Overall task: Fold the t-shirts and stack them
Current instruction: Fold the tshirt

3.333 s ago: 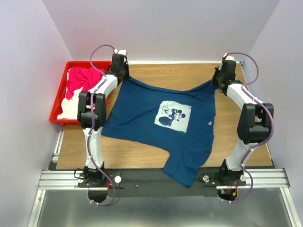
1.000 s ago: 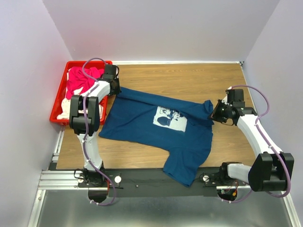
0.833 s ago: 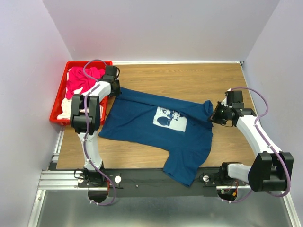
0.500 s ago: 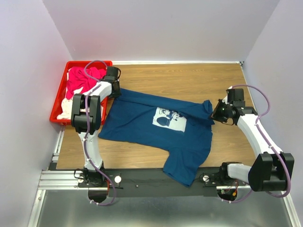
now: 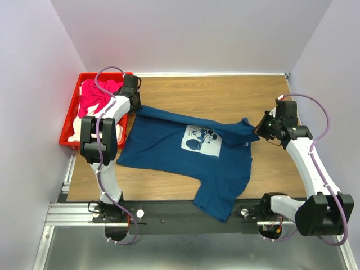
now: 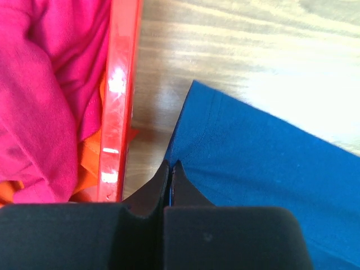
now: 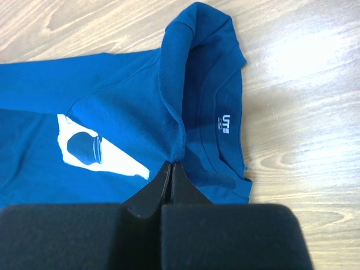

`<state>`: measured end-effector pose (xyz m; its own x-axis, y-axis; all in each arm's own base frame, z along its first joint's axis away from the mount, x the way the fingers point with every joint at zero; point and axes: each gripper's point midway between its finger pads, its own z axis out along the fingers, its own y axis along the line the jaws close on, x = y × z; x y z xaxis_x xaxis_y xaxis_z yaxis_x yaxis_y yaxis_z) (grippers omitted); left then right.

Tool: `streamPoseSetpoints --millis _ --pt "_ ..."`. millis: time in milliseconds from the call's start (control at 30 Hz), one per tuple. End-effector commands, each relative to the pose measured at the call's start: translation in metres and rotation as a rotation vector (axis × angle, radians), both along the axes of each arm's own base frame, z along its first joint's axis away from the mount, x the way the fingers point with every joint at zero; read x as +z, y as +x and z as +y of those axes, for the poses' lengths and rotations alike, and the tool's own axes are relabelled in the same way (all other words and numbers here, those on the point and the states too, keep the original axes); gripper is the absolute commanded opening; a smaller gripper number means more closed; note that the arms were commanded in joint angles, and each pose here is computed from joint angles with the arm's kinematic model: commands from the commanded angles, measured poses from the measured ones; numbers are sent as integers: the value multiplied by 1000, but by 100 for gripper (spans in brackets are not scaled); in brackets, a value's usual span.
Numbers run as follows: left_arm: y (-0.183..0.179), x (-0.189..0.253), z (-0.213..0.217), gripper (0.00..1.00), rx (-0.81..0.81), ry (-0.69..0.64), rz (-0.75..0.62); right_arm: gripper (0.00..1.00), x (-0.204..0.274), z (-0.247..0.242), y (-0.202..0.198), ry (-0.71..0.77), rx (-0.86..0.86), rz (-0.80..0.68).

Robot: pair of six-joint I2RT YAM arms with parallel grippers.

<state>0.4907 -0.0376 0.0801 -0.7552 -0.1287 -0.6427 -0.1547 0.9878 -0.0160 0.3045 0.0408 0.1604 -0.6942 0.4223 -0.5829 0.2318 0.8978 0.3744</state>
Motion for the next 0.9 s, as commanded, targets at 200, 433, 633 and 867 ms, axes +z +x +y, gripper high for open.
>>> streamPoseSetpoints --millis 200,433,633,867 --pt "-26 -36 7 0 37 25 104 1 -44 -3 -33 -1 -32 139" --pt "-35 -58 6 9 41 46 162 8 -72 2 -49 23 -11 228" --pt "-33 -50 7 34 58 56 144 34 -66 0 -41 5 -4 205" --pt "-21 -13 -1 58 64 21 51 50 -34 -15 4 -59 -65 89"
